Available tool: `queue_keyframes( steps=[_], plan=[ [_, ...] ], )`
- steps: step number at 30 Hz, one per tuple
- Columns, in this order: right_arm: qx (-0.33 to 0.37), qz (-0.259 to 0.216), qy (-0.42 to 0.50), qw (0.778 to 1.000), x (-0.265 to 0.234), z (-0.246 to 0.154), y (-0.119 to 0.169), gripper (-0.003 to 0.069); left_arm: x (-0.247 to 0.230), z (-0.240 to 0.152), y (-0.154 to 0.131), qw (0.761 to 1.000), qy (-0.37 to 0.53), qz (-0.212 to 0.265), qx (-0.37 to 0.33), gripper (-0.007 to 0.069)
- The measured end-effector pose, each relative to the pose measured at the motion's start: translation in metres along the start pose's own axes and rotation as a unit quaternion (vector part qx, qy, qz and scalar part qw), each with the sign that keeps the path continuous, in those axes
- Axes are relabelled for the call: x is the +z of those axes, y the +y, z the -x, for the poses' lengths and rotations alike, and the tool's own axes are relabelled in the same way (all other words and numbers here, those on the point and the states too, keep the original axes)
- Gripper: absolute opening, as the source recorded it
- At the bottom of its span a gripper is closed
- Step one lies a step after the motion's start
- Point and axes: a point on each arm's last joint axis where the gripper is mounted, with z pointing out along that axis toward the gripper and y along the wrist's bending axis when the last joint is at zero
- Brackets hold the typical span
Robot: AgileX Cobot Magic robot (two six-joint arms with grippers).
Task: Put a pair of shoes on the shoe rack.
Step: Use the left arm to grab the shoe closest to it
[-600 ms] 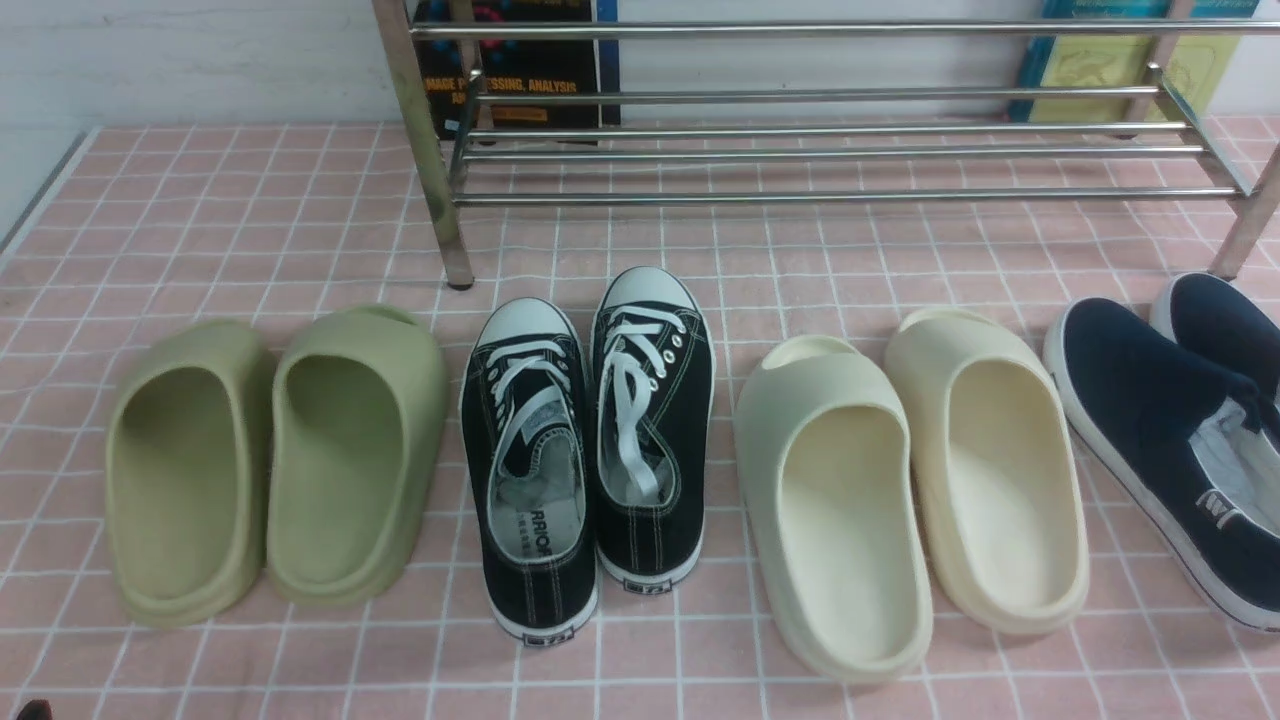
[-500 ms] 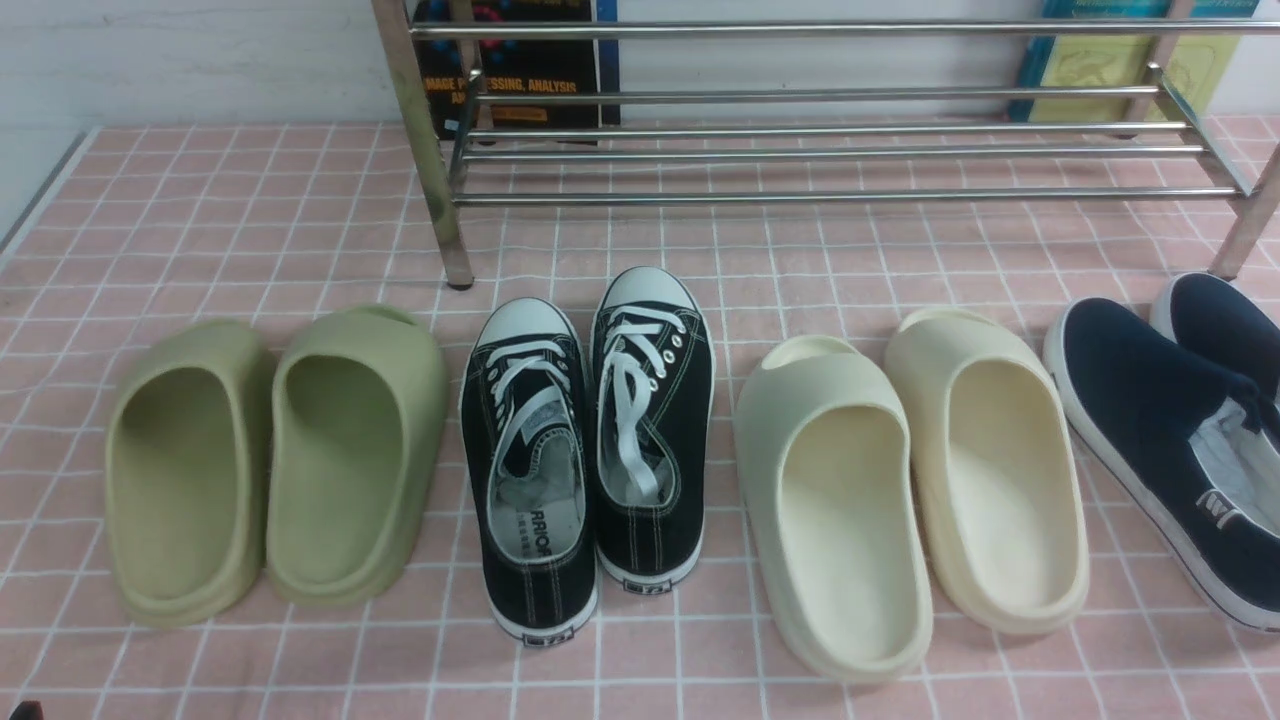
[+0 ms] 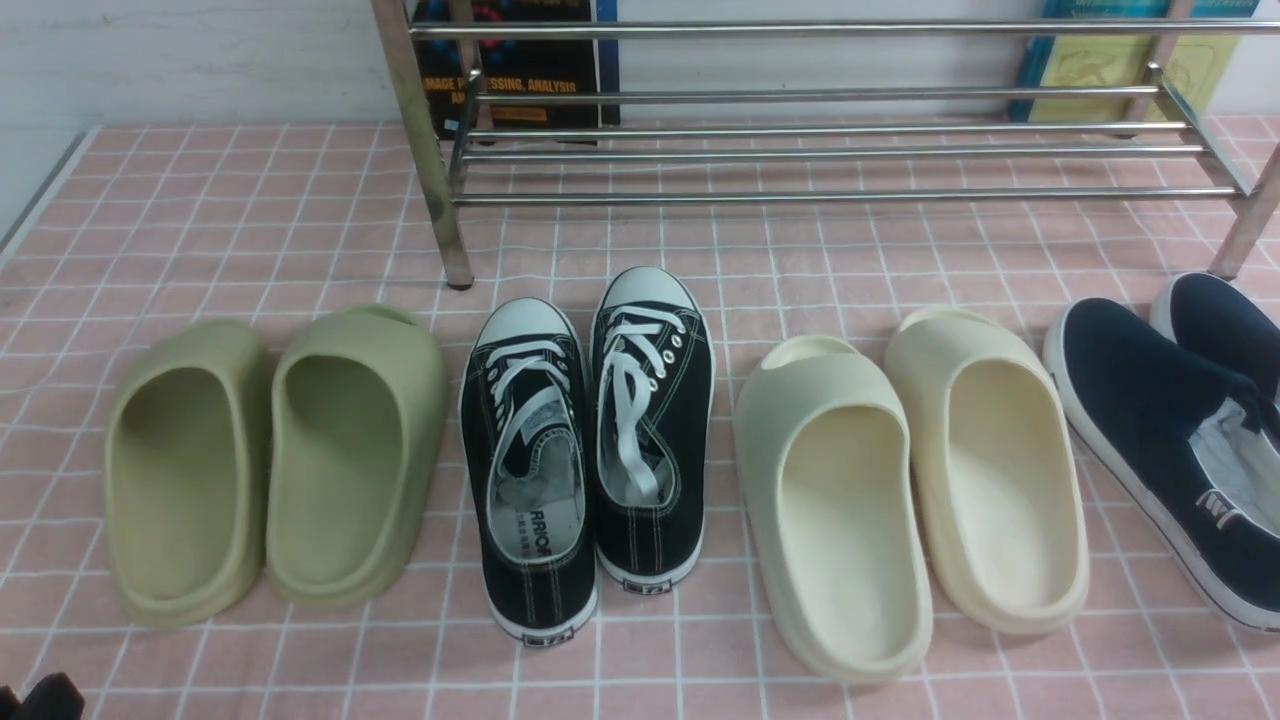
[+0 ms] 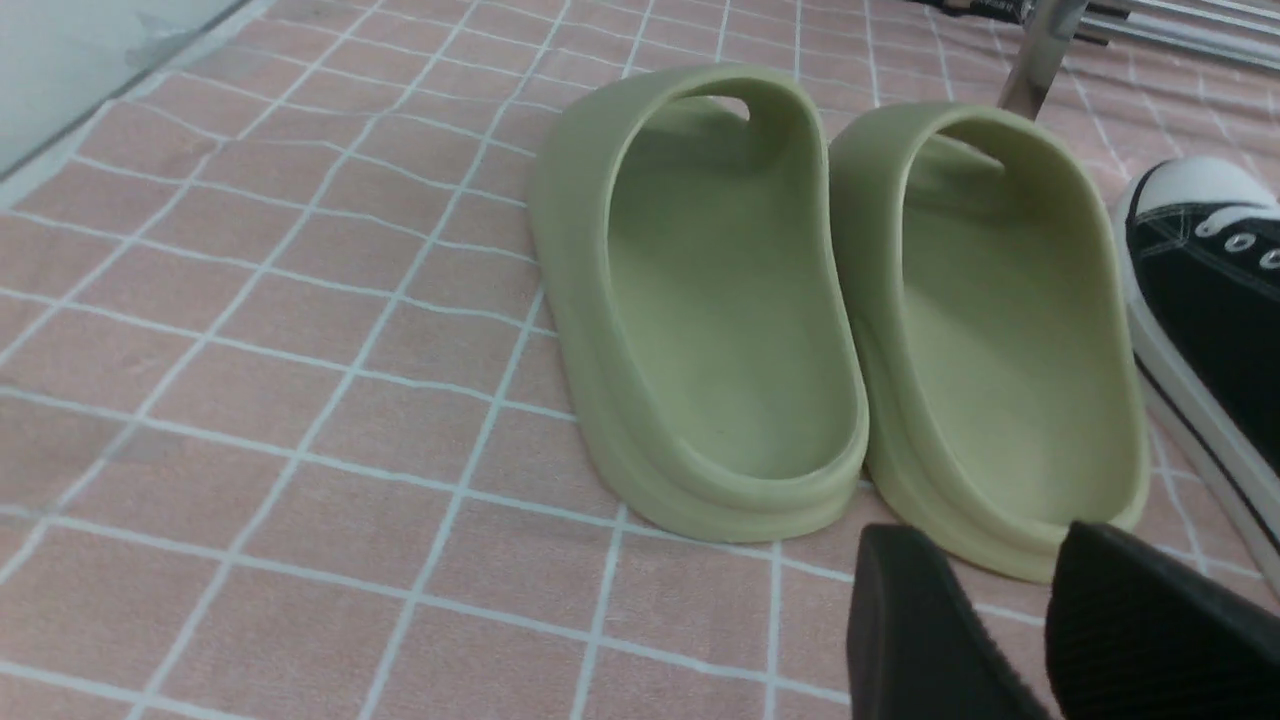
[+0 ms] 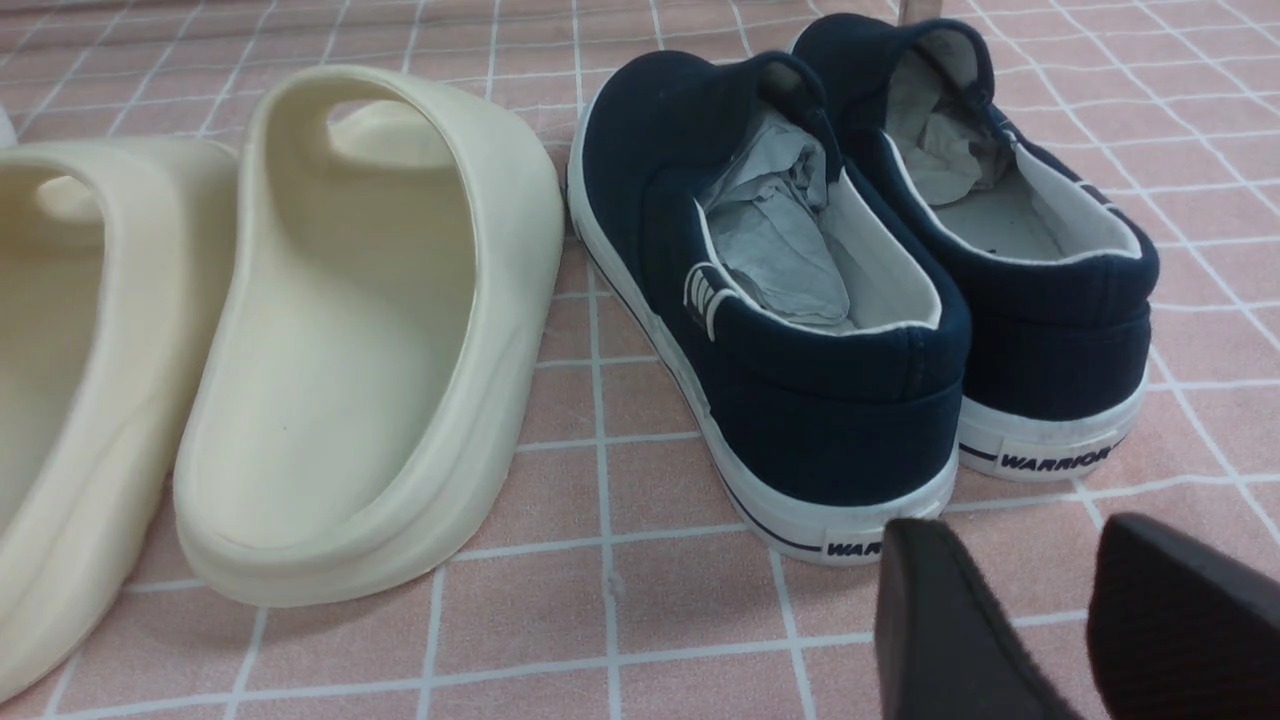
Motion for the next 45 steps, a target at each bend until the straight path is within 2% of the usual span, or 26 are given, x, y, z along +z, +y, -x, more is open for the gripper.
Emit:
queue_keyframes(
  steps=[5,7,8,9,13,27,31,32,35,36,37,40,43,45],
  plan=[
    [0.000,0.000,0.000,1.000,0.000,0.000,0.000,0.0240,0.000,0.002,-0.002,0.997,-0.012,-0.011,-0.069,0.0239],
    [0.000,0.000,0.000,1.000,0.000,0.000,0.000,0.0240,0.000,0.005,-0.004,0.989,-0.026,-0.025,-0.141,0.0239],
    [0.000,0.000,0.000,1.000,0.000,0.000,0.000,0.0240,0.000,0.005,-0.004,0.989,-0.026,-0.025,-0.141,0.0239],
    [0.000,0.000,0.000,1.000,0.000,0.000,0.000,0.0240,0.000,0.007,-0.005,0.982,-0.033,-0.033,-0.182,0.0239],
    [0.000,0.000,0.000,1.000,0.000,0.000,0.000,0.0240,-0.001,0.010,-0.006,0.965,-0.044,-0.046,-0.255,0.0239],
    [0.000,0.000,0.000,1.000,0.000,0.000,0.000,0.0240,-0.002,0.015,-0.007,0.951,-0.067,-0.063,-0.295,0.0239],
    [0.000,0.000,0.000,1.000,0.000,0.000,0.000,0.0240,-0.005,0.022,-0.009,0.953,-0.067,-0.062,-0.288,0.0239],
    [0.000,0.000,0.000,1.000,0.000,0.000,0.000,0.0240,-0.013,0.040,-0.012,0.959,-0.073,-0.060,-0.266,0.0235],
    [0.000,0.000,0.000,1.000,0.000,0.000,0.000,0.0240,-0.027,0.062,-0.014,0.971,-0.068,-0.043,-0.226,0.0210],
    [0.000,0.000,0.000,1.000,0.000,0.000,0.000,0.0240,-0.034,0.078,-0.014,0.983,-0.037,-0.002,-0.181,0.0155],
    [0.000,0.000,0.000,1.000,0.000,0.000,0.000,0.0240,-0.035,0.082,-0.015,0.983,-0.039,-0.003,-0.181,0.0155],
    [0.000,0.000,0.000,1.000,0.000,0.000,0.000,0.0240,-0.042,0.120,-0.012,0.991,0.050,0.092,-0.087,0.0035],
    [0.000,0.000,0.000,1.000,0.000,0.000,0.000,0.0240,-0.039,0.151,-0.012,0.980,0.136,0.145,-0.013,0.0003],
    [0.000,0.000,0.000,1.000,0.000,0.000,0.000,0.0240,-0.032,0.165,-0.014,0.971,0.178,0.159,0.016,0.0002]
  ],
)
